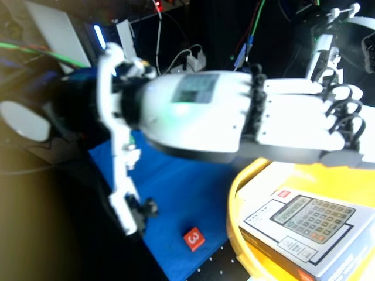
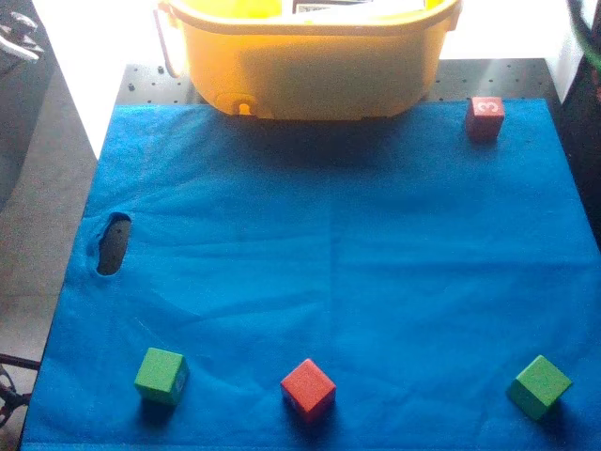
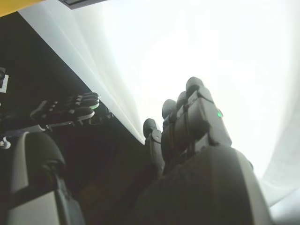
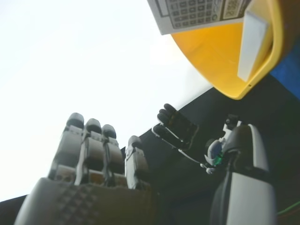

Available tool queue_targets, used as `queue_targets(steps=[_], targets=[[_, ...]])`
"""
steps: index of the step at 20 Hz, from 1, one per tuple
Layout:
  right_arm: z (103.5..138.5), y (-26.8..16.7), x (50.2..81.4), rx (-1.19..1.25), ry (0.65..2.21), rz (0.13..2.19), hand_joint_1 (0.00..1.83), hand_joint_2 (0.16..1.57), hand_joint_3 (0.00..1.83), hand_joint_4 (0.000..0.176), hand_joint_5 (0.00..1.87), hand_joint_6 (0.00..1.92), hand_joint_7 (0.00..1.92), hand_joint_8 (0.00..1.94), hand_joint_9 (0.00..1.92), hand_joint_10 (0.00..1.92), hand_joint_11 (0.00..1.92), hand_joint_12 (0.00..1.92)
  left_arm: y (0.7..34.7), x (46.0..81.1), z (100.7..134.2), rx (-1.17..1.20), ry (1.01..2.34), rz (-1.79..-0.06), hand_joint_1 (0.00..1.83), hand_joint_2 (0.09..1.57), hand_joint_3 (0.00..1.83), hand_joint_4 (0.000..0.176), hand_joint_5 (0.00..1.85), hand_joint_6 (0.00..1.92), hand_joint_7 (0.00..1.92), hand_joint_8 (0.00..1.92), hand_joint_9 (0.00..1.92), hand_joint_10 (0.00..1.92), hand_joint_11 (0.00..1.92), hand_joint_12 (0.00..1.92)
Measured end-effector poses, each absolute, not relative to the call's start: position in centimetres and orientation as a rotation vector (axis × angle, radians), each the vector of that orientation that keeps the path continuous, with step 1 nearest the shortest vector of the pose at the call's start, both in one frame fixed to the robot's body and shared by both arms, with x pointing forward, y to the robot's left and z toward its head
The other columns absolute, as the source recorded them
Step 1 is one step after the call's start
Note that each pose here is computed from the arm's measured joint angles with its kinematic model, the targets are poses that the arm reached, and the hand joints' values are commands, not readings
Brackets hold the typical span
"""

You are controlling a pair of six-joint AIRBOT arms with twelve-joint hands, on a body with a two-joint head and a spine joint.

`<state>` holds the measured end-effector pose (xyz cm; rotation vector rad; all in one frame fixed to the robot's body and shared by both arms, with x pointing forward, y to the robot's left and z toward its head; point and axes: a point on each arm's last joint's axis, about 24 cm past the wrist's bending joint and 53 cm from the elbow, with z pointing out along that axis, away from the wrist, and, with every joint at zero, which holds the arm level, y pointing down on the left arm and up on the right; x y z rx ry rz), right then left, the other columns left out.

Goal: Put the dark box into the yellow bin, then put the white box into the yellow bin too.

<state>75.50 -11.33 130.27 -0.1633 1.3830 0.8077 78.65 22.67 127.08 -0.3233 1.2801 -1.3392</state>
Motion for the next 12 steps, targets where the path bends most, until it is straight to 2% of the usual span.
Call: queue_targets(steps=[3, 4, 6, 8, 9, 11, 12], targets=[[130.4, -13.7, 75.4, -0.134, 1.399, 0.779, 0.81, 0.71, 0.0, 0.176, 0.0, 0.0, 0.0, 0.0, 0.0, 0.0, 0.0, 0.0, 24.3, 78.7, 126.6, -0.35, 1.289, -1.31, 1.05, 0.8, 0.0, 0.176, 0.25, 0.0, 0.2, 0.0, 0.17, 0.01, 0.2, 0.04], [130.6, -14.4, 75.5, -0.126, 1.405, 0.765, 0.8, 0.76, 0.01, 0.176, 0.0, 0.0, 0.0, 0.0, 0.0, 0.0, 0.0, 0.0, 25.1, 78.7, 126.5, -0.365, 1.29, -1.297, 1.07, 0.82, 0.0, 0.176, 0.25, 0.0, 0.19, 0.0, 0.16, 0.01, 0.18, 0.03], [131.8, -15.9, 75.5, -0.099, 1.397, 0.752, 0.74, 0.72, 0.0, 0.176, 0.0, 0.0, 0.0, 0.0, 0.0, 0.0, 0.0, 0.0, 26.9, 78.7, 125.9, -0.417, 1.293, -1.275, 1.12, 0.87, 0.02, 0.171, 0.24, 0.0, 0.16, 0.0, 0.15, 0.0, 0.17, 0.02], [133.3, -16.7, 74.6, -0.115, 1.362, 0.727, 0.66, 0.73, 0.0, 0.176, 0.0, 0.0, 0.0, 0.0, 0.0, 0.0, 0.0, 0.0, 28.4, 78.1, 126.1, -0.438, 1.271, -1.268, 1.05, 0.91, 0.02, 0.171, 0.19, 0.0, 0.11, 0.0, 0.11, 0.0, 0.15, 0.02], [134.0, -17.0, 74.1, -0.129, 1.346, 0.712, 0.63, 0.72, 0.0, 0.176, 0.0, 0.0, 0.0, 0.0, 0.0, 0.0, 0.01, 0.0, 28.9, 77.6, 126.2, -0.444, 1.255, -1.268, 1.01, 0.91, 0.02, 0.168, 0.14, 0.0, 0.08, 0.0, 0.08, 0.0, 0.08, 0.0], [135.4, -17.3, 72.8, -0.16, 1.31, 0.683, 0.7, 0.74, 0.0, 0.176, 0.0, 0.0, 0.04, 0.01, 0.0, 0.0, 0.04, 0.02, 30.1, 75.8, 126.7, -0.439, 1.203, -1.28, 0.92, 0.86, 0.0, 0.176, 0.12, 0.0, 0.08, 0.0, 0.08, 0.0, 0.0, 0.0], [135.9, -17.4, 72.2, -0.186, 1.294, 0.656, 0.73, 0.78, 0.01, 0.176, 0.0, 0.0, 0.05, 0.01, 0.03, 0.01, 0.08, 0.04, 30.5, 74.8, 126.8, -0.438, 1.174, -1.284, 0.94, 0.87, 0.0, 0.176, 0.09, 0.0, 0.1, 0.01, 0.07, 0.0, 0.0, 0.0]])
